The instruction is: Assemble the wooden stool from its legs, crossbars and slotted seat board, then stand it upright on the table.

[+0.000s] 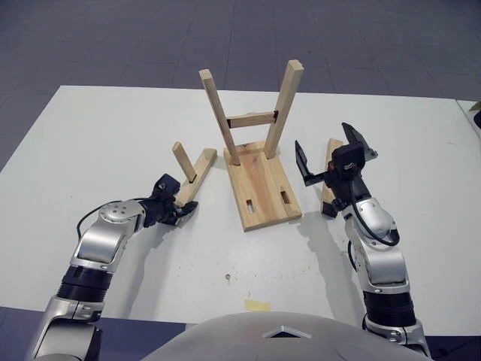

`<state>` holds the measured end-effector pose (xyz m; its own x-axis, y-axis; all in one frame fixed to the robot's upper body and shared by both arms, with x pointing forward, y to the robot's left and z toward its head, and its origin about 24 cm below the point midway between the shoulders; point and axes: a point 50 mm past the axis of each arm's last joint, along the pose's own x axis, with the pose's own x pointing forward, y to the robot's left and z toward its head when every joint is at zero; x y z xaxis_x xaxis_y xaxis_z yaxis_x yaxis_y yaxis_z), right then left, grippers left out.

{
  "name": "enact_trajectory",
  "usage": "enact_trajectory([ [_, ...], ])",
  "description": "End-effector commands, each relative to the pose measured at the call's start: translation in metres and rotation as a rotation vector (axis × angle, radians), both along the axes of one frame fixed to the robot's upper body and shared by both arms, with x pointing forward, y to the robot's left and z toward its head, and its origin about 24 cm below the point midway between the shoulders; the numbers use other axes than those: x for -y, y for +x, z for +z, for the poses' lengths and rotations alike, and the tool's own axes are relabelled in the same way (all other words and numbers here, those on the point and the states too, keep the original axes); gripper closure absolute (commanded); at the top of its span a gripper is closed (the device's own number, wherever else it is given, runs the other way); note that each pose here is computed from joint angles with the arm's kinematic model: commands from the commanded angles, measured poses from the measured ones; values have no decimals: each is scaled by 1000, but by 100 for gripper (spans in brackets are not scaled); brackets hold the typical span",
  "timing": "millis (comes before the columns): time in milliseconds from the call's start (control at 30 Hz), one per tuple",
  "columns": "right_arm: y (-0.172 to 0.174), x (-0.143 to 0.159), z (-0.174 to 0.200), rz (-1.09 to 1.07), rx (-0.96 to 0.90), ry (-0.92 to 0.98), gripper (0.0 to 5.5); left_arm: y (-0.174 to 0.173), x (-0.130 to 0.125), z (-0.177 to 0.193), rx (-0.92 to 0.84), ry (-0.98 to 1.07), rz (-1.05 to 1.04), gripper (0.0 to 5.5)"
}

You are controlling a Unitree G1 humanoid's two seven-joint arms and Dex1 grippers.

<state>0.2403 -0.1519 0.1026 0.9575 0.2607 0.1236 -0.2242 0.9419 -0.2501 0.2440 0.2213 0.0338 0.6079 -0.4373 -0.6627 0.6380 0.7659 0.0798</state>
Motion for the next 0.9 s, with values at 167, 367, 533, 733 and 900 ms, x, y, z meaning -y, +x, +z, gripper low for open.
enact_trajectory([
  [167, -4, -6, 0, -4, 17, -16, 10, -14, -29, -16, -104, 200, -19, 328],
  [367, -2, -3, 3, -8, 23, -12, 10, 24, -53, 22, 170, 316, 172, 338],
  [533, 7, 8, 27, 15, 79, 135, 10, 70, -42, 106, 685, 237, 437, 341],
  [733, -5, -2, 80, 468, 57, 680, 10, 74, 23, 218, 1128, -197, 245, 342],
  [900, -17, 4, 110, 681, 85, 952, 10, 55, 73, 214, 1059, -342, -194, 342],
])
